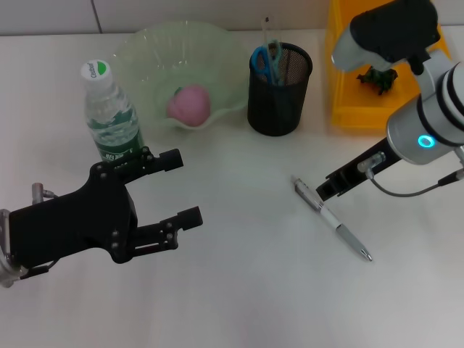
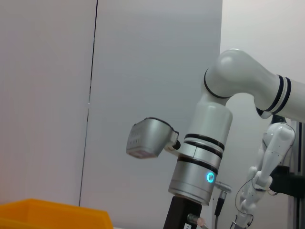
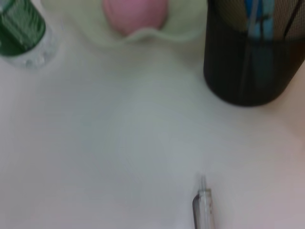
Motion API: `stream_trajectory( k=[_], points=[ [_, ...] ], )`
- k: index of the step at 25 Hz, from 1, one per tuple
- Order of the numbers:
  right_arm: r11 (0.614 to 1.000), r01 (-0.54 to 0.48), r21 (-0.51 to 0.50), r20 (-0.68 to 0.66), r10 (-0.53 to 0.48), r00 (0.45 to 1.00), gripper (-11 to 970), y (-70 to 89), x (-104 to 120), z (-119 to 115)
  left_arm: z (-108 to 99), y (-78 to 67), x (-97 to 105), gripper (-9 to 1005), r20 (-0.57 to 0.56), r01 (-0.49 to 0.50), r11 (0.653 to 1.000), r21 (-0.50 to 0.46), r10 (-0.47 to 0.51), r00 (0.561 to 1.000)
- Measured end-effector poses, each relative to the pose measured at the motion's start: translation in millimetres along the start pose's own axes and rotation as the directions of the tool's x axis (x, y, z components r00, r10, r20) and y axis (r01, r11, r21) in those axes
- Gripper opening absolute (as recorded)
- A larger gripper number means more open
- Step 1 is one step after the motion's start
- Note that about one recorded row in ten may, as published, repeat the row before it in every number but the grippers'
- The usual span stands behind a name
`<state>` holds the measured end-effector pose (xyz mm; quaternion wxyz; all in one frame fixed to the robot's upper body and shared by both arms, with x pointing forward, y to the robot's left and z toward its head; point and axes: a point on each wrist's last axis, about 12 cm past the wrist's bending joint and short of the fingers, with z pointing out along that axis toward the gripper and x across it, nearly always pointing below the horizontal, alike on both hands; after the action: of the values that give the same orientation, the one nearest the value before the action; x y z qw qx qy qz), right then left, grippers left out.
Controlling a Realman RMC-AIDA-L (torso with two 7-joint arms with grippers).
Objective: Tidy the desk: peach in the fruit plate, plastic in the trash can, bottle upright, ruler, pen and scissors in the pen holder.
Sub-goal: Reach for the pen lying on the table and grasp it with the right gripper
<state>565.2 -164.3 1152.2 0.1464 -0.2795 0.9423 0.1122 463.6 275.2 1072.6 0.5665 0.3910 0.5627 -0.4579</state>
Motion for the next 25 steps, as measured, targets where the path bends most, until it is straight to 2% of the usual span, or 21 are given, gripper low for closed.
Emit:
stream_trajectory(
  k=[17, 25],
  points=[
    [1.0, 0.011, -0.005, -0.113, -0.011, 0.994, 349, 2.8, 2.8, 25.7, -0.4, 0.3, 0.1, 809, -0.001, -0.002, 1.0, -0.001, 0.002, 1.0],
    [1.0, 0.013, -0.004, -0.112, -0.013, 0.994, 347, 3.3, 0.8, 26.9, -0.5, 0.4, -0.1, 808, -0.002, -0.004, 1.0, -0.001, 0.004, 1.0]
  ],
)
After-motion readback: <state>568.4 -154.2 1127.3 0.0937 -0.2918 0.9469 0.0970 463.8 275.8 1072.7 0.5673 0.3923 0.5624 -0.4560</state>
